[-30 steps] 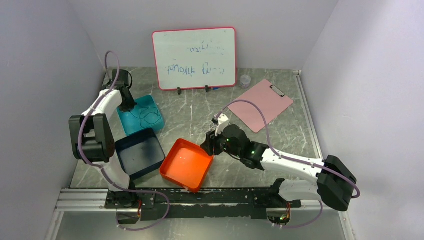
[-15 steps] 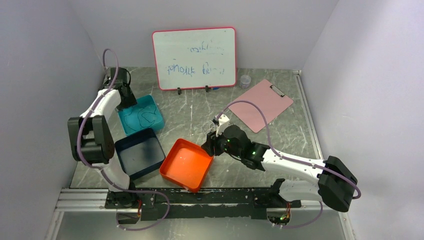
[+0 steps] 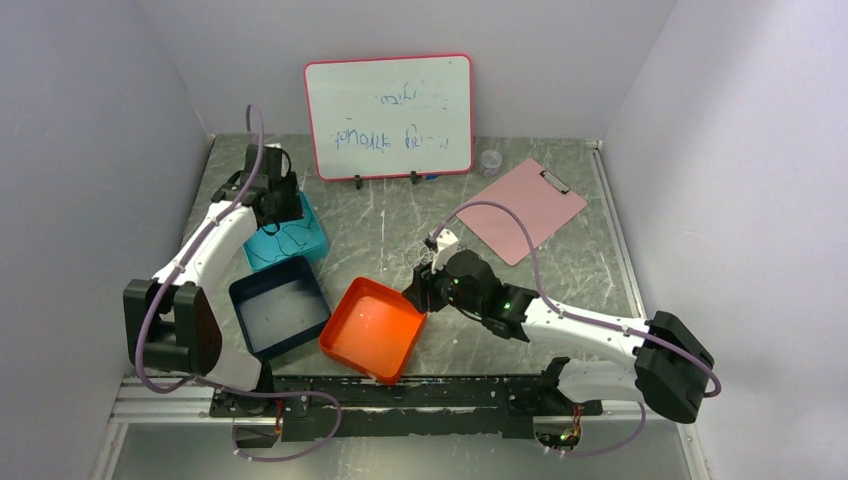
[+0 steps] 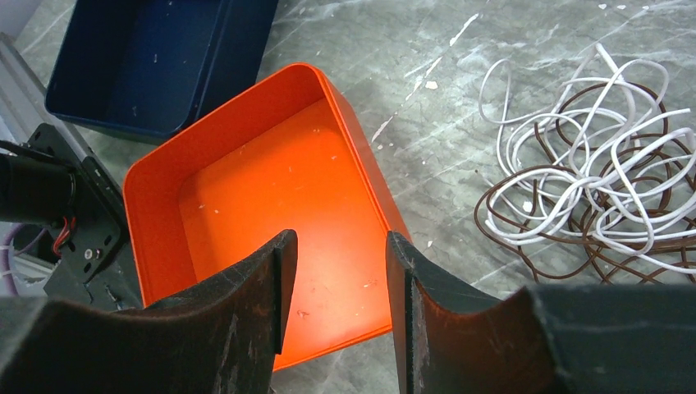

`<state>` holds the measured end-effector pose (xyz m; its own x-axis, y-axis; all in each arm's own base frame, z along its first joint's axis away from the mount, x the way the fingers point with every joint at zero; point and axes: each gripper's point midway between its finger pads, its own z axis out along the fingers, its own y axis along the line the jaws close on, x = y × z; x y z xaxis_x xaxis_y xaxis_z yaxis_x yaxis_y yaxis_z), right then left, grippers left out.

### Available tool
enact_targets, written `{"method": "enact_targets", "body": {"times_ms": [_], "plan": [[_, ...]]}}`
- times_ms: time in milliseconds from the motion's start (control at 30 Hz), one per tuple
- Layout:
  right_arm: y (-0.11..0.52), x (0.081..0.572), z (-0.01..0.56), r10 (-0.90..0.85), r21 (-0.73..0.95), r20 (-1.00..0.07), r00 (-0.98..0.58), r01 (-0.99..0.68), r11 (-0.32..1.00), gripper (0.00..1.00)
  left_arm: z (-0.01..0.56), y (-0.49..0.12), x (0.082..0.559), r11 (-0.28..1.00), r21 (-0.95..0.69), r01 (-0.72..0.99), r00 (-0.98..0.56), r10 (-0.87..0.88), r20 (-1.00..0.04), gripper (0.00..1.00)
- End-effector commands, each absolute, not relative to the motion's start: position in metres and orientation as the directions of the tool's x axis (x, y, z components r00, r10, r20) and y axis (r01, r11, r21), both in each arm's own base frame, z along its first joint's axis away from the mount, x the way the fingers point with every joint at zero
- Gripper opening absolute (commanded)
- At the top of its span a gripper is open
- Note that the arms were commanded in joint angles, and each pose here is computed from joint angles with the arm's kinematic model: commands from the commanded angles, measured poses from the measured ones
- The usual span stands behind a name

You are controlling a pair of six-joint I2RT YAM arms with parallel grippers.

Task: Untangle the cables

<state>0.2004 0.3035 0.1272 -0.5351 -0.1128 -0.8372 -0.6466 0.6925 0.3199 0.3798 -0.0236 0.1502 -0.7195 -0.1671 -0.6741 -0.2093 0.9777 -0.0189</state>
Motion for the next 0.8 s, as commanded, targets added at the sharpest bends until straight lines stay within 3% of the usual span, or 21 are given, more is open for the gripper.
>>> {"method": "enact_targets", "body": {"times_ms": [0, 300, 767], "plan": [[0.307, 0.202, 0.130, -0.105, 0.328, -0.839, -0.533, -0.650, 0.685, 0.48, 0.138, -0.020, 0.363, 0.972, -0.027, -0.234, -0.734, -0.194, -0.651, 0.62], [0.305, 0.203, 0.128, -0.110, 0.319, -0.839, -0.533, -0.645, 0.695, 0.48, 0.094, -0.022, 0.346, 0.959, -0.017, -0.281, -0.799, -0.244, -0.550, 0.55], [0.307, 0.204, 0.124, -0.123, 0.315, -0.833, -0.540, -0.645, 0.696, 0.48, 0.070, -0.003, 0.338, 0.924, 0.068, -0.377, -0.796, -0.286, -0.533, 0.48]]}}
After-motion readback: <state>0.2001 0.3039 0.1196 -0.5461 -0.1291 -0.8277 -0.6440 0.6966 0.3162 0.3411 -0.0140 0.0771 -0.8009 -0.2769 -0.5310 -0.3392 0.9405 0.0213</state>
